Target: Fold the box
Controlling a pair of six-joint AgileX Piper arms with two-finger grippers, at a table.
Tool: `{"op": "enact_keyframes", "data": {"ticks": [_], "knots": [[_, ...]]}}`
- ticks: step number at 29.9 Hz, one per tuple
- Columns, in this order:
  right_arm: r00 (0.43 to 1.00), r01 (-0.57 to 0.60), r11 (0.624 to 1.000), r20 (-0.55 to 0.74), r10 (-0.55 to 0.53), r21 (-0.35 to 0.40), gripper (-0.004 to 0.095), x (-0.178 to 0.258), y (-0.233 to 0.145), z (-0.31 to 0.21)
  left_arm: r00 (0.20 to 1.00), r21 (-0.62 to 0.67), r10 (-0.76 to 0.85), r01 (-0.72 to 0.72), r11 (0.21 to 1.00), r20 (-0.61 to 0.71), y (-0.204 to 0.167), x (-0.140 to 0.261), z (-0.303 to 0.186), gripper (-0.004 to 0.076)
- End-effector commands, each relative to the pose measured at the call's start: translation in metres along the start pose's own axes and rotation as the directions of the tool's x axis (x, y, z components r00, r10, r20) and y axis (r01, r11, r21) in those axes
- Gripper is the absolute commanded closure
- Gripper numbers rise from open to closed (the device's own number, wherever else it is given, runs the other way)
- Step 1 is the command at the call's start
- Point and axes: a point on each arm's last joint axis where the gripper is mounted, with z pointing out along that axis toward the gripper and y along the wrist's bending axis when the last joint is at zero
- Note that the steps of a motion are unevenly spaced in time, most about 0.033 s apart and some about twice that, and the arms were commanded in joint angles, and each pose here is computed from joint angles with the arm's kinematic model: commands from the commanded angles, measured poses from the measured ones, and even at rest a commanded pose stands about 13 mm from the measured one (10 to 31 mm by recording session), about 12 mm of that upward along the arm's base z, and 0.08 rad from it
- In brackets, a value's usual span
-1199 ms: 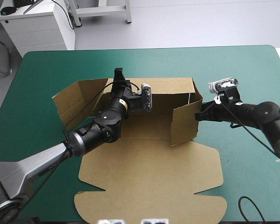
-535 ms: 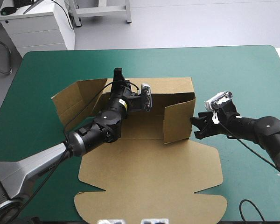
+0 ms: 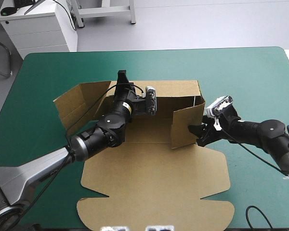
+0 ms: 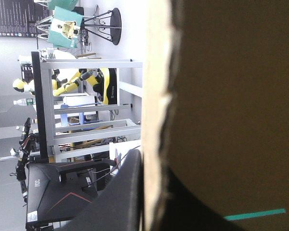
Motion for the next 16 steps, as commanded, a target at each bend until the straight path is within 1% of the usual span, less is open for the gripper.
{"op": "enact_keyframes", "data": {"ticks": [1, 3, 6, 9, 11, 13, 16], "knots": [[0.998, 0.022, 0.999, 0.056, -0.024, 0.031, 0.0312, -0.014, 0.007, 0.003, 0.999, -0.084, -0.029, 0.031, 0.996, 0.028, 0.026, 0.001, -0.017, 0.0731], [0.997, 0.042, 0.996, 0.060, -0.046, 0.077, 0.0312, -0.017, 0.010, 0.009, 0.999, -0.084, -0.029, 0.031, 0.996, 0.028, 0.026, 0.001, -0.017, 0.0731], [0.996, 0.036, 0.982, 0.079, -0.052, 0.183, 0.0313, -0.022, 0.009, 0.012, 0.999, -0.082, -0.032, 0.033, 0.996, 0.023, 0.025, 0.000, -0.017, 0.0731], [0.995, 0.024, 0.972, 0.093, -0.047, 0.233, 0.0313, -0.024, 0.008, 0.013, 0.999, -0.081, -0.031, 0.033, 0.996, 0.021, 0.024, -0.002, -0.019, 0.0731], [0.994, 0.000, 0.970, 0.102, -0.025, 0.244, 0.0315, -0.025, 0.008, 0.014, 0.999, -0.081, -0.030, 0.032, 0.996, 0.023, 0.024, -0.003, -0.019, 0.0731], [0.995, 0.005, 0.971, 0.100, -0.029, 0.238, 0.0331, -0.025, 0.009, 0.014, 0.999, -0.080, -0.028, 0.030, 0.996, 0.029, 0.023, -0.005, -0.020, 0.0731], [0.995, 0.020, 0.974, 0.090, -0.041, 0.224, 0.0400, -0.024, 0.011, 0.014, 0.999, -0.079, -0.024, 0.027, 0.996, 0.039, 0.023, -0.006, -0.021, 0.0731]]}}
